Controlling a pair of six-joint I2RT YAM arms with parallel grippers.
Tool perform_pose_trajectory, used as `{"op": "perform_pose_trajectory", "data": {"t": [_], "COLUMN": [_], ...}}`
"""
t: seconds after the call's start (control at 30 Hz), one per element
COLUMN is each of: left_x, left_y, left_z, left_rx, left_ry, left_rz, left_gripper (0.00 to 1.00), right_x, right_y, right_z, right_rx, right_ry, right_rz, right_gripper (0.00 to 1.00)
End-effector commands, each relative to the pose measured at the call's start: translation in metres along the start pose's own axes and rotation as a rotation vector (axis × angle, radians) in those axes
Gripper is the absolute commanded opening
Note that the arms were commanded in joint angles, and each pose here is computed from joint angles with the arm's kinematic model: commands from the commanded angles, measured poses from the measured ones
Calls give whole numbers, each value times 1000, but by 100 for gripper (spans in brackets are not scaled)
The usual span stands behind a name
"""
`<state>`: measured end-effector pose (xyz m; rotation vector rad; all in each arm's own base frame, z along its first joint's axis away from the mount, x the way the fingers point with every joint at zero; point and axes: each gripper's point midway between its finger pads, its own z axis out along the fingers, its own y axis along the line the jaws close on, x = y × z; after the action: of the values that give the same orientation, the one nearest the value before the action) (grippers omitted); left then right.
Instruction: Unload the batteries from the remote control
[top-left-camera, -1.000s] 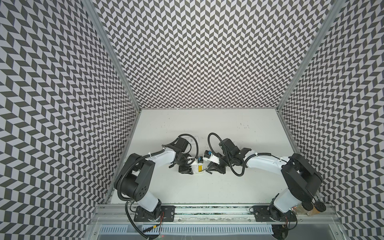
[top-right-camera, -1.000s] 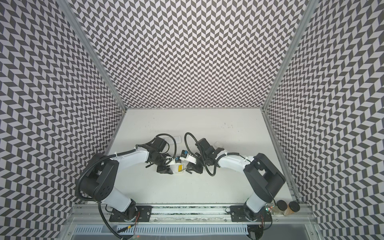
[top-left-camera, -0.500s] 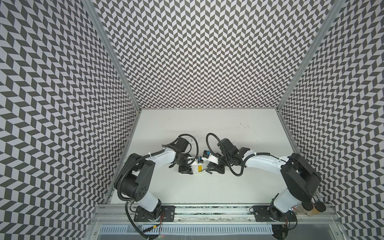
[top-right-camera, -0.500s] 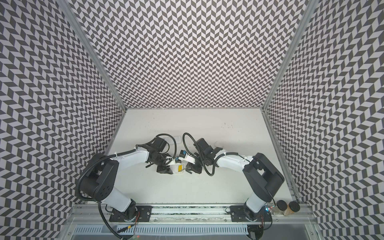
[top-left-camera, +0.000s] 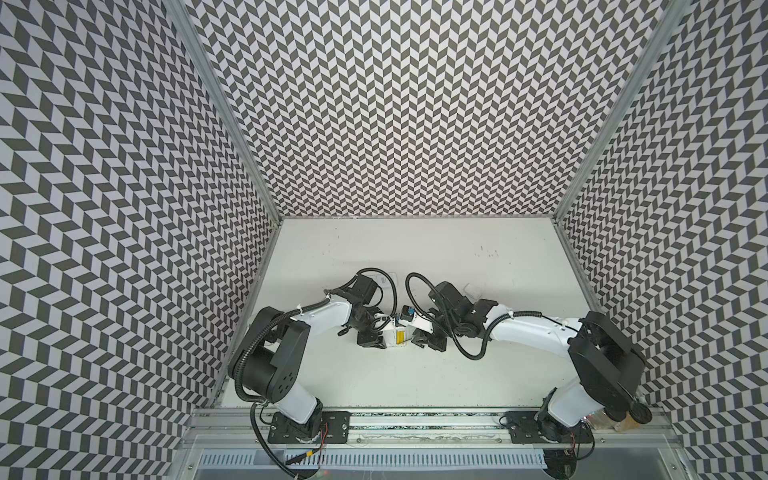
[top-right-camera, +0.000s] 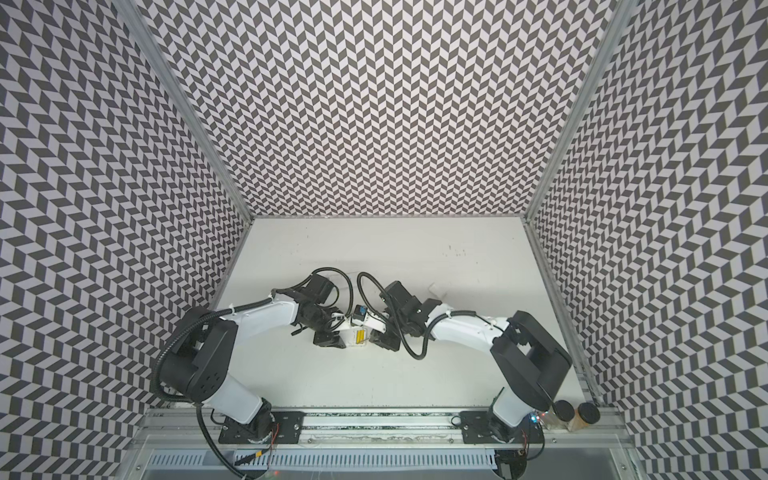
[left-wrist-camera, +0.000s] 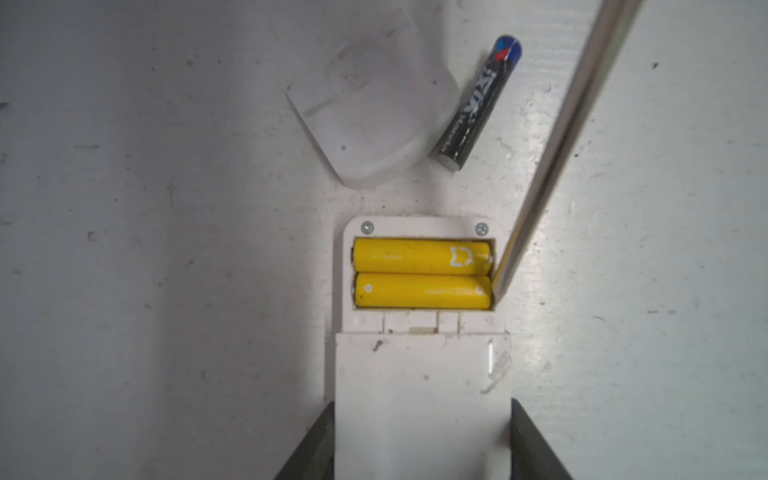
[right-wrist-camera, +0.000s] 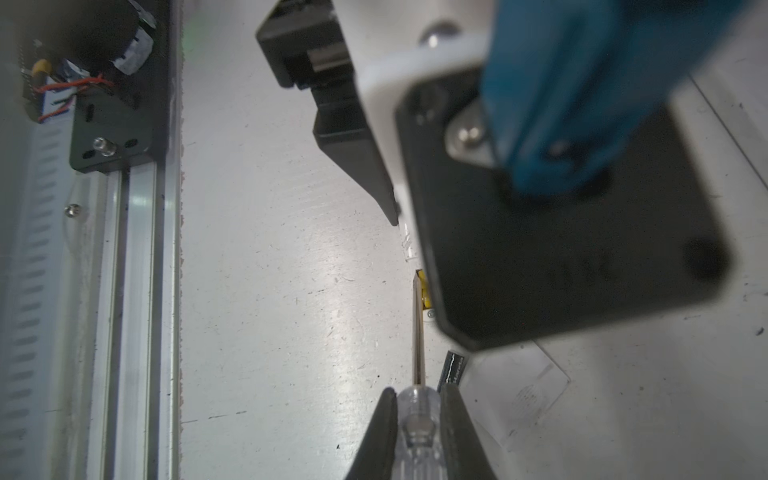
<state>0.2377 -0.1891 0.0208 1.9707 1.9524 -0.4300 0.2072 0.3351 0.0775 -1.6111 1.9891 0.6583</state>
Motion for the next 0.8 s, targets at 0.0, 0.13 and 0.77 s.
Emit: {"op": "perform_pose_trajectory", "data": {"t": [0.0, 0.13, 0.77], "left_x": [-3, -4, -4], "left_y": [0, 0, -3], "left_z": [3, 4, 4], "left_rx": [7, 12, 16], "left_ry": [-4, -10, -14], "left_rz": [-6, -7, -4], "left_gripper": [45, 45, 45], "right_x": [19, 9, -32], "right_y": [-16, -22, -37], "right_z": [17, 14, -19], "right_rx": [149, 251, 480], "right_ry": [38, -18, -243], "right_rz": [15, 30, 10], "right_gripper": [0, 0, 0]}}
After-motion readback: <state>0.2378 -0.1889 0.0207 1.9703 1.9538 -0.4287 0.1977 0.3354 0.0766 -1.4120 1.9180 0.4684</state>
